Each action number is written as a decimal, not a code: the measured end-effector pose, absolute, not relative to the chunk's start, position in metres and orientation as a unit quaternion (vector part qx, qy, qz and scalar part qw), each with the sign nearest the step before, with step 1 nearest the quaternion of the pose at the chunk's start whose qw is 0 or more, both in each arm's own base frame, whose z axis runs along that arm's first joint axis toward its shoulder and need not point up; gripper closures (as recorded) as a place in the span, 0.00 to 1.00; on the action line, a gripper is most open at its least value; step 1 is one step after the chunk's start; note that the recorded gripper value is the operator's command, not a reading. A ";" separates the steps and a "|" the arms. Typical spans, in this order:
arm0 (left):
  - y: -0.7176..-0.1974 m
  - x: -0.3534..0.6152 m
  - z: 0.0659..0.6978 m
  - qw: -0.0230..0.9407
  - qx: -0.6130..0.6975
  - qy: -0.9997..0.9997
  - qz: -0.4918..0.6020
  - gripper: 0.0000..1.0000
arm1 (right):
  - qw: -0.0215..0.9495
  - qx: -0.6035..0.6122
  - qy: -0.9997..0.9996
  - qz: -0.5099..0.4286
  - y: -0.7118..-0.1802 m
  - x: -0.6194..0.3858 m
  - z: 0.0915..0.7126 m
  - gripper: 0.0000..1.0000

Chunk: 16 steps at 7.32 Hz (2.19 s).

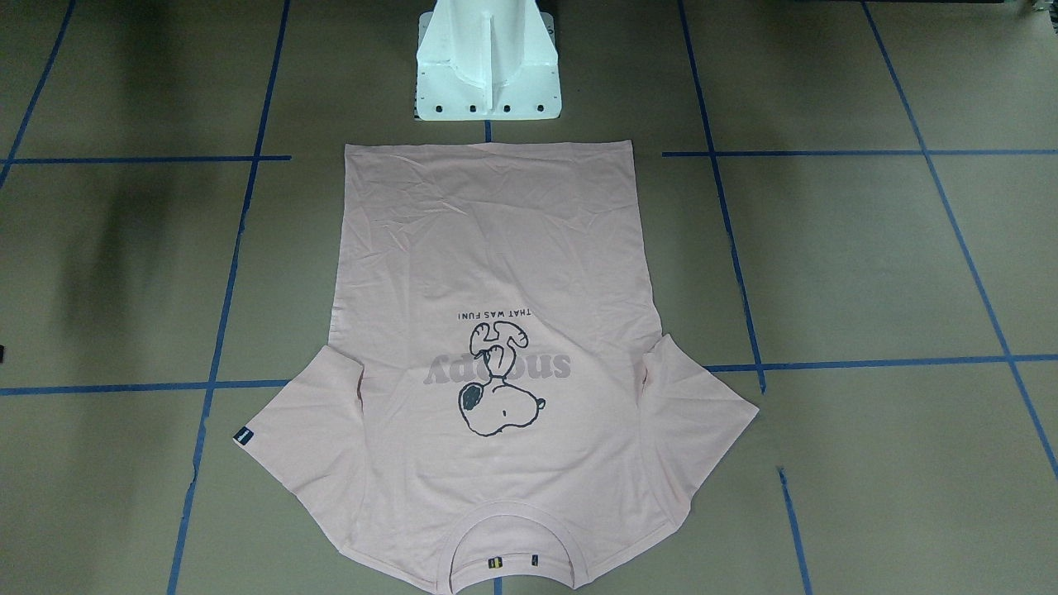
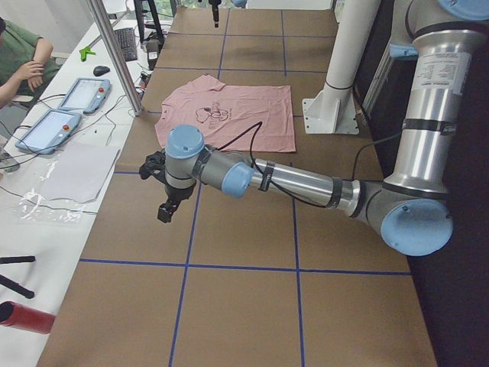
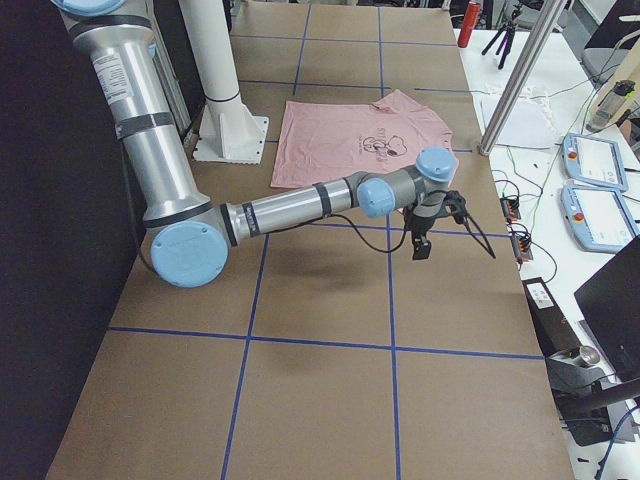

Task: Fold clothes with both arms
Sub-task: 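Move the right gripper in toward the pink T-shirt, then grasp the sleeve nearest the right gripper with the right gripper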

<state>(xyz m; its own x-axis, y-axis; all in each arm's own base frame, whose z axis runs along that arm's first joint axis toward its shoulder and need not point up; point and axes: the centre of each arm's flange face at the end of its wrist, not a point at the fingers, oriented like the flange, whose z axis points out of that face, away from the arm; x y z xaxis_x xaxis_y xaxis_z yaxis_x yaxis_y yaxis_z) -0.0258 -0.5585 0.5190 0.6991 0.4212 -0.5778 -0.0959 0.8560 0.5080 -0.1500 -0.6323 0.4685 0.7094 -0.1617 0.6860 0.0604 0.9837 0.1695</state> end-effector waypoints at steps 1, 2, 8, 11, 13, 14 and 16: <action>-0.566 -0.015 0.513 0.891 0.232 0.366 0.138 0.00 | 0.924 0.078 -0.370 -0.052 -0.640 -0.194 0.441 0.00; -0.575 -0.004 0.508 0.889 0.231 0.371 0.135 0.00 | 0.919 0.093 -0.381 -0.045 -0.641 -0.235 0.429 0.00; -0.586 0.031 0.501 0.884 0.226 0.390 0.125 0.00 | 0.899 0.134 -0.417 -0.007 -0.658 -0.392 0.438 0.01; -0.586 0.031 0.503 0.884 0.225 0.390 0.125 0.00 | 0.902 0.132 -0.410 -0.017 -0.645 -0.414 0.443 0.07; -0.586 0.031 0.503 0.884 0.225 0.390 0.126 0.00 | 0.903 0.130 -0.408 -0.017 -0.645 -0.414 0.446 0.08; -0.586 0.031 0.503 0.884 0.225 0.390 0.126 0.00 | 0.904 0.130 -0.406 -0.015 -0.646 -0.410 0.448 0.09; -0.586 0.031 0.502 0.884 0.225 0.390 0.126 0.00 | 0.909 0.125 -0.397 -0.010 -0.653 -0.399 0.451 0.22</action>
<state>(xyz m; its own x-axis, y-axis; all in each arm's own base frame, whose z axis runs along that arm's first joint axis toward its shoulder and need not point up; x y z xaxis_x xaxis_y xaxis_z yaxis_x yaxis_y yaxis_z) 0.0314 -0.5857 0.5022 0.6639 0.3986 -0.6328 -0.0469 0.8666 0.4967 -0.3992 -0.6530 0.4513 0.6838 -0.1167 0.7203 -0.0816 0.9687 0.2344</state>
